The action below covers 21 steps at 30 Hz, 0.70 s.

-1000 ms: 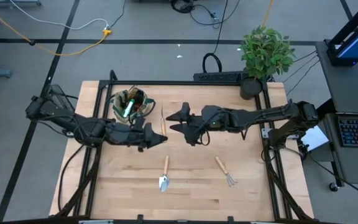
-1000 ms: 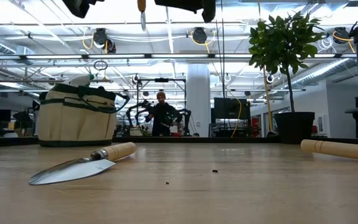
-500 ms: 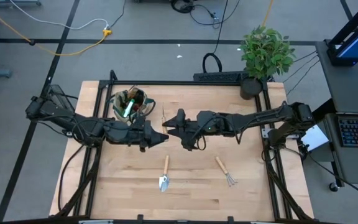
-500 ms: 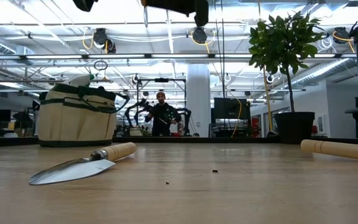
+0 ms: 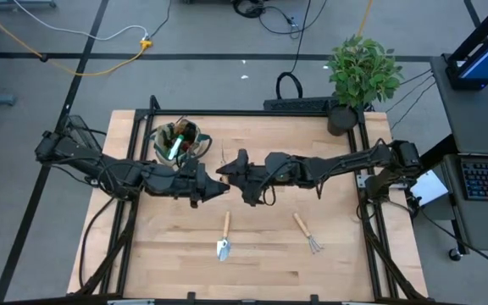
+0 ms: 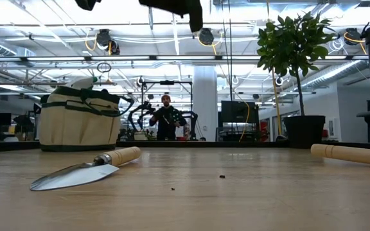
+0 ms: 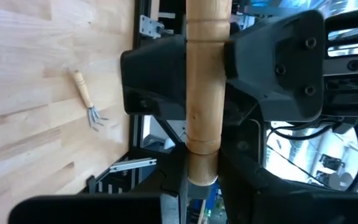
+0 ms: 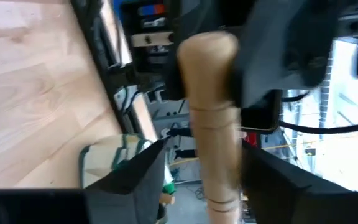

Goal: Pick & Place Garden tools in Gardening bag
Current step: Put the left trowel into the gardening bag

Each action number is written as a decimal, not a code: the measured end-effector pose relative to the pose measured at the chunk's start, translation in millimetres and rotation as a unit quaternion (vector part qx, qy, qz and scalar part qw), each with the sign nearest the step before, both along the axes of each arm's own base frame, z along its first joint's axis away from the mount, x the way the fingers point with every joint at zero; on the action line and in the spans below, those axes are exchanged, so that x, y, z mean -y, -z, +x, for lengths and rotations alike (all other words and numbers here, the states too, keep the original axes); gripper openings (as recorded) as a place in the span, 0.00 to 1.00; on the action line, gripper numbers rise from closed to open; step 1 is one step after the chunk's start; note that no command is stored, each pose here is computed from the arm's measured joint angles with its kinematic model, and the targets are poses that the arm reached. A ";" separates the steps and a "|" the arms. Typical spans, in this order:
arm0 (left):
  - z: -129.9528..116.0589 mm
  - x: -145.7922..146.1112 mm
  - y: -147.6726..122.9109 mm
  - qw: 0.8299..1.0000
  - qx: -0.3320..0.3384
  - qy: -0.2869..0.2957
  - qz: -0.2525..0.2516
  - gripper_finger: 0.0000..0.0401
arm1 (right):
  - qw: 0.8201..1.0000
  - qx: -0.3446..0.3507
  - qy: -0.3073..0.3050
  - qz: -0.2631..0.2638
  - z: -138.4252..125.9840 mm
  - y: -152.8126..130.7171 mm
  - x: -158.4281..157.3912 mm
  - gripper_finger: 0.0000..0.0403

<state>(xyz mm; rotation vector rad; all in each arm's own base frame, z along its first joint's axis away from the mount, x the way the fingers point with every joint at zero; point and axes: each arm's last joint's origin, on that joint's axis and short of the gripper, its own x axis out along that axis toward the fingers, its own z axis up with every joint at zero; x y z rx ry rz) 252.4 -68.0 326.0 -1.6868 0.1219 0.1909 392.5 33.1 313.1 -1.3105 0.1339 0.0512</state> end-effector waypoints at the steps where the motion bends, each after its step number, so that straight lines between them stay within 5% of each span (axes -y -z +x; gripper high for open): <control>1: 0.0 -0.6 -0.4 1.000 0.001 -0.001 0.000 0.16 | 1.000 0.001 0.000 0.003 -0.1 -0.6 0.0 0.42; 8: 0.9 -4.4 -1.1 1.000 0.004 -0.005 -0.009 0.16 | 1.000 0.015 0.005 0.022 0.3 -2.8 0.1 0.16; 14: 1.0 -5.2 -1.1 1.000 0.003 -0.005 -0.001 0.16 | 0.999 0.015 0.008 0.028 0.3 -2.5 0.1 0.15; 17: 0.9 -5.5 -0.8 0.999 0.000 0.000 0.036 0.17 | 0.999 0.014 0.012 0.031 0.2 -2.2 0.5 0.15; 21: 0.9 -5.7 -1.1 0.991 -0.003 0.018 0.131 0.37 | 0.998 0.016 0.031 0.057 0.5 -1.7 1.4 0.15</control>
